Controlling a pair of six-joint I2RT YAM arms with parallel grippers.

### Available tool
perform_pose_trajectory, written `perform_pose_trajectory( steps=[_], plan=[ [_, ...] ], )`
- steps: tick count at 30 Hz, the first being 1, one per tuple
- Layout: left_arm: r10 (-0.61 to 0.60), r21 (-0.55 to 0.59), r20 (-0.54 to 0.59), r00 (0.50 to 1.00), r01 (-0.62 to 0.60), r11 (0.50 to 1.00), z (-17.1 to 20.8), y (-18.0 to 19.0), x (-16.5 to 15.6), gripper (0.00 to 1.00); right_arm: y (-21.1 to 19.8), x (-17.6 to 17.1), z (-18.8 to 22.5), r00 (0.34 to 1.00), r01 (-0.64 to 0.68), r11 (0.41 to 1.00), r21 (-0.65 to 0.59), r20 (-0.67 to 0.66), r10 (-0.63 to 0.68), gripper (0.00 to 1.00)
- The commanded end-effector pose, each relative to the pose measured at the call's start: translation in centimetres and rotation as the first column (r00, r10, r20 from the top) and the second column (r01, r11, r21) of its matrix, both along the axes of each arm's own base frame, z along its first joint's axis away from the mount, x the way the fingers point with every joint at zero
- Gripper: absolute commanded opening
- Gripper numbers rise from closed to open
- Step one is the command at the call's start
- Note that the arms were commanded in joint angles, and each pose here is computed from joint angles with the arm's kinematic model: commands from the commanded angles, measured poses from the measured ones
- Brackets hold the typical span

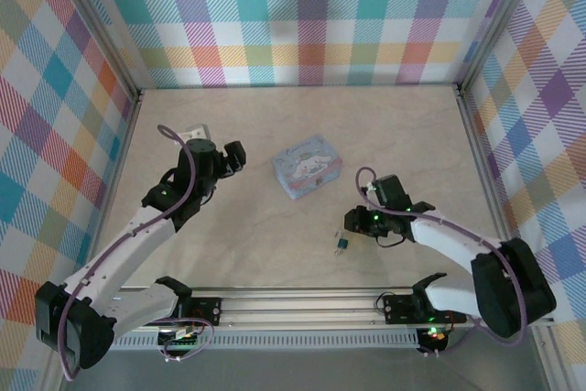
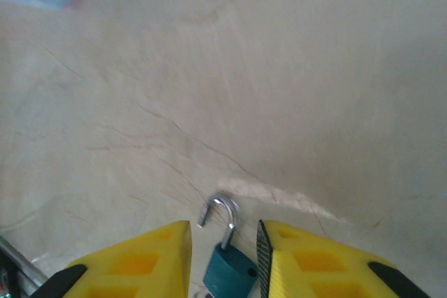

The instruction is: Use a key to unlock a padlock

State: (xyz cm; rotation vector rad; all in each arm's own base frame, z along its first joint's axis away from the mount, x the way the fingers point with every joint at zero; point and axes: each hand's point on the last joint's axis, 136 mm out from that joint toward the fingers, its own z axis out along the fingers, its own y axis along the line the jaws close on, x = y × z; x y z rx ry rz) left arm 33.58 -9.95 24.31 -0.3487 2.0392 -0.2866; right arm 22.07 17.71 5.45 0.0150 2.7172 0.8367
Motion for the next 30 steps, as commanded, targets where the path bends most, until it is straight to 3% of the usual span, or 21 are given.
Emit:
perform_pose_trajectory(
  steps=[1, 10, 17, 24, 30],
  plan=[
    [0.043, 0.05, 0.066, 0.997, -0.046, 0.998, 2.8, 1.3, 0.6, 0.93, -1.4, 2.3, 3.4, 0.989, 0.02, 0.997, -0.073, 0.145, -0.009, 0.37],
    [0.108, 0.151, 0.156, 0.982, -0.132, 0.98, 4.3, 3.8, 0.3, 0.95, -7.0, 7.4, 11.2, 0.855, 0.206, 0.955, -0.212, 0.514, -0.07, 0.72],
    [0.248, 0.206, 0.196, 0.949, -0.287, 0.936, 2.1, 7.8, 0.4, 0.96, -12.9, 10.0, 11.5, 0.742, 0.41, 0.867, -0.282, 0.656, -0.138, 1.0],
    [0.345, 0.255, 0.157, 0.926, -0.375, 0.891, -2.4, 10.9, 1.1, 0.97, -16.4, 10.7, 9.0, 0.667, 0.504, 0.819, -0.276, 0.727, -0.165, 1.0],
    [0.247, 0.291, 0.07, 0.966, -0.257, 0.922, -6.6, 9.8, 1.9, 0.98, -16.6, 12.1, 7.3, 0.618, 0.497, 0.833, -0.243, 0.773, -0.144, 1.0]
  ],
)
